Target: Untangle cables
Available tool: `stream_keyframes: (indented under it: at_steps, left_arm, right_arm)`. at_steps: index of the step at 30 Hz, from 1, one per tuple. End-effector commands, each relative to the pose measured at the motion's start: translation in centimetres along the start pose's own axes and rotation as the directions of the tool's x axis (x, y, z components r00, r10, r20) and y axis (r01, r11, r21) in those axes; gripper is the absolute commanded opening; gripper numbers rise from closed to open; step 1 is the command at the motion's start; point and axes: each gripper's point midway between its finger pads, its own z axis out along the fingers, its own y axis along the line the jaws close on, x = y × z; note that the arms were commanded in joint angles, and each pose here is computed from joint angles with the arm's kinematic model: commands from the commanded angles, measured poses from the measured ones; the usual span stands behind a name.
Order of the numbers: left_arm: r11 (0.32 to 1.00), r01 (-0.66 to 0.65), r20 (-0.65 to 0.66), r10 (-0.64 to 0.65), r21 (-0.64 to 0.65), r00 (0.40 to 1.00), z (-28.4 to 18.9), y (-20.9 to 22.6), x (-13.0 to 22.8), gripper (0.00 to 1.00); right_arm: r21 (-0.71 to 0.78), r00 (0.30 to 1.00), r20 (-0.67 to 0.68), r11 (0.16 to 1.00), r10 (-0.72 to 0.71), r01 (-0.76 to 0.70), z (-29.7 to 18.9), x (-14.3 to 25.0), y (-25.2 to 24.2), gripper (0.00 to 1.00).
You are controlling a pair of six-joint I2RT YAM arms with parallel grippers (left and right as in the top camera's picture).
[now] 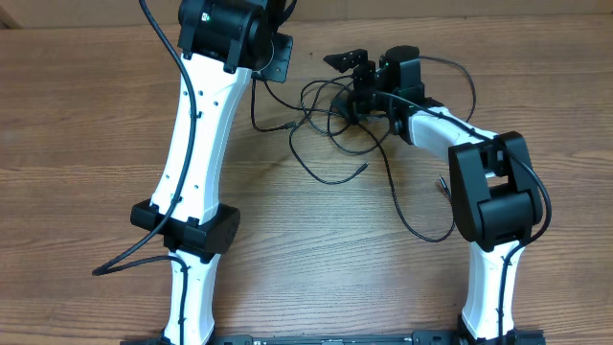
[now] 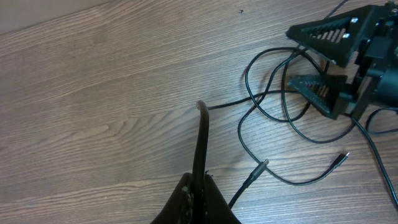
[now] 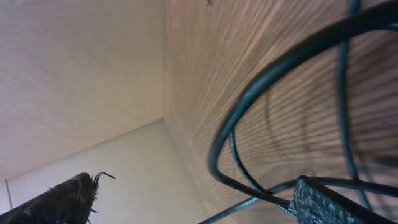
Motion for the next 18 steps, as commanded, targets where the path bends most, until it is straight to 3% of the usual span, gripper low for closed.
stream_keyframes:
  at_steps: [1,6,8,11,12,18]
  left_arm:
    - [1.0,0.025,0.013,-0.025,0.008,1.0,-0.5,0.4,-0.2,0.04]
    - [1.0,0.025,0.013,-0.025,0.008,1.0,-0.5,0.4,-0.2,0.05]
    - [1.0,0.026,0.013,-0.026,0.008,1.0,-0.5,0.4,-0.2,0.04]
    - [1.0,0.026,0.013,-0.026,0.008,1.0,-0.5,0.4,-0.2,0.04]
    - [1.0,0.025,0.013,-0.025,0.008,1.0,-0.5,0.4,-0.2,0.05]
    - [1.0,0.025,0.013,-0.025,0.008,1.0,-0.5,0.4,-0.2,0.04]
  right_arm:
    - [-0.024,1.0,0.019,1.0,-0.013,0.013,0.9,-0.2,0.1,0.96]
    - [-0.008,1.0,0.02,1.0,0.004,-0.004,0.9,-0.2,-0.3,0.75]
    - [0.005,1.0,0.019,1.0,0.011,-0.012,0.9,-0.1,-0.7,0.59]
    - [0.015,1.0,0.02,1.0,0.017,-0.017,1.0,-0.1,-0.9,0.09]
    - [0.016,1.0,0.022,1.0,0.018,-0.018,1.0,-0.2,-1.0,0.04]
    - [0.016,1.0,0.02,1.0,0.013,-0.013,1.0,0.0,-1.0,0.04]
